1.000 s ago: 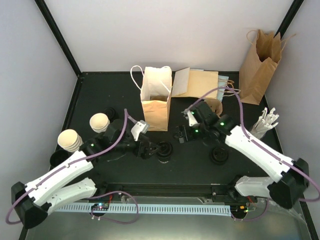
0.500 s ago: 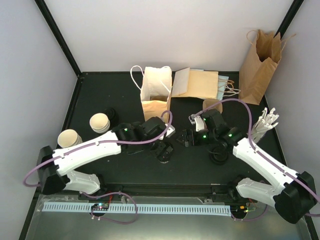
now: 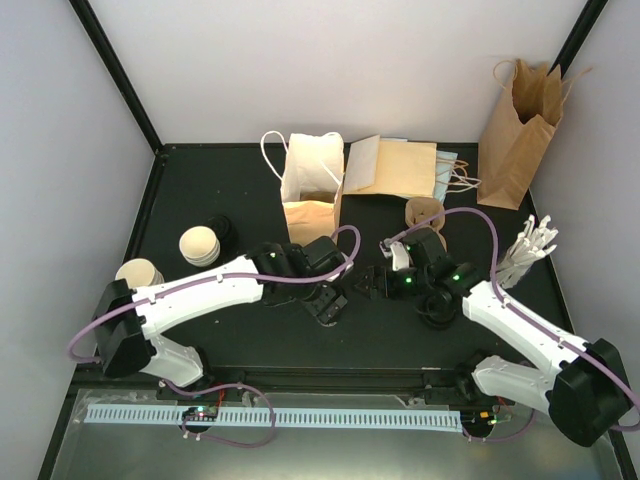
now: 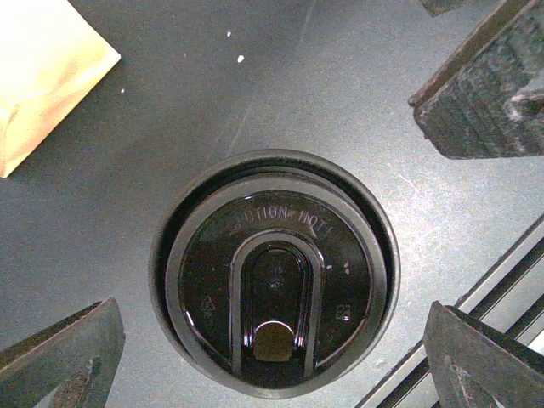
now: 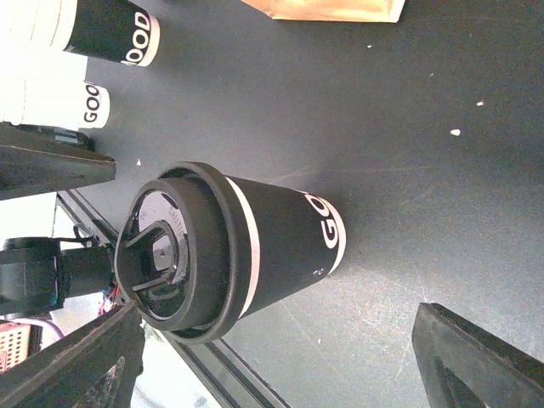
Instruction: Pack the takeout coffee
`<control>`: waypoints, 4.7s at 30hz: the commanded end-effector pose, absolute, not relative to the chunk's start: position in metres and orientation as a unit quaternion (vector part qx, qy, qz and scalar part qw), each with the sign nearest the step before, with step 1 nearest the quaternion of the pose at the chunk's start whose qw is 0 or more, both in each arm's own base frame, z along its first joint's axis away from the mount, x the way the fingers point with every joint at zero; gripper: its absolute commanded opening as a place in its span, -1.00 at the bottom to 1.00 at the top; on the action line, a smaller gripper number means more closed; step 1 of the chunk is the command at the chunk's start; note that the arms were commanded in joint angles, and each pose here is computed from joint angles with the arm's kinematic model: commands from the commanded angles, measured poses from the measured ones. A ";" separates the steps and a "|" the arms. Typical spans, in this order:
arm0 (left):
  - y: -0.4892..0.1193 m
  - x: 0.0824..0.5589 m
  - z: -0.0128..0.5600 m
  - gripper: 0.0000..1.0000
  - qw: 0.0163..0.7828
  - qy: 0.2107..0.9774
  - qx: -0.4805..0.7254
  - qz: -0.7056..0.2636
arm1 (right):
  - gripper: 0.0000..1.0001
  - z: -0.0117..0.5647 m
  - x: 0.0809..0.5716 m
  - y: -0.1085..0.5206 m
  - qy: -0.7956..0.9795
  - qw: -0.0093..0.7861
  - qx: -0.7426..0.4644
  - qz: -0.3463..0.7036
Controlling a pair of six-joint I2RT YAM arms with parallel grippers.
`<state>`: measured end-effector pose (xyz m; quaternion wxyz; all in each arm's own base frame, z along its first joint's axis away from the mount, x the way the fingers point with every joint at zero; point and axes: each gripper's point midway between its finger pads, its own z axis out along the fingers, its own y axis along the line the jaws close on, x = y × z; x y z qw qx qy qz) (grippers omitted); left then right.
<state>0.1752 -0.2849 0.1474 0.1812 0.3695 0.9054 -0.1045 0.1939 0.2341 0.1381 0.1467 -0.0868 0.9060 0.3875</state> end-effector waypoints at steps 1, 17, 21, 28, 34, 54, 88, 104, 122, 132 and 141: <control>-0.293 0.175 0.150 0.97 0.173 0.904 0.376 -0.108 | 0.77 0.141 0.199 0.237 0.900 0.155 -0.086 0.398; -0.297 0.180 0.141 0.61 0.156 0.909 0.376 -0.090 | 0.75 0.133 0.199 0.240 0.902 0.139 -0.086 0.399; -0.297 0.180 0.141 0.55 0.157 0.908 0.377 -0.089 | 0.67 0.130 0.195 0.247 0.897 0.119 -0.090 0.416; -0.293 0.180 0.137 0.62 0.153 0.911 0.375 -0.082 | 0.53 0.124 0.189 0.252 0.891 0.098 -0.093 0.434; -0.291 0.180 0.135 0.59 0.152 0.912 0.374 -0.076 | 0.52 0.119 0.185 0.254 0.889 0.086 -0.096 0.439; -0.283 0.173 0.123 0.42 0.145 0.915 0.367 -0.081 | 0.28 0.107 0.173 0.261 0.881 0.058 -0.109 0.456; -0.275 0.161 0.102 0.27 0.129 0.917 0.365 -0.094 | 0.05 0.084 0.198 0.258 0.912 0.074 -0.104 0.389; -0.279 0.157 0.102 0.24 0.122 0.912 0.376 -0.106 | 0.05 0.084 0.216 0.273 0.905 0.064 -0.120 0.404; -0.285 0.151 0.097 0.21 0.114 0.908 0.387 -0.112 | 0.06 0.082 0.231 0.293 0.895 0.054 -0.128 0.424; -0.285 0.151 0.096 0.20 0.114 0.910 0.384 -0.110 | 0.05 0.062 0.223 0.289 0.910 0.049 -0.132 0.390; -0.276 0.161 0.103 0.13 0.127 0.934 0.322 -0.093 | 0.20 0.101 0.219 0.265 0.911 0.127 -0.133 0.370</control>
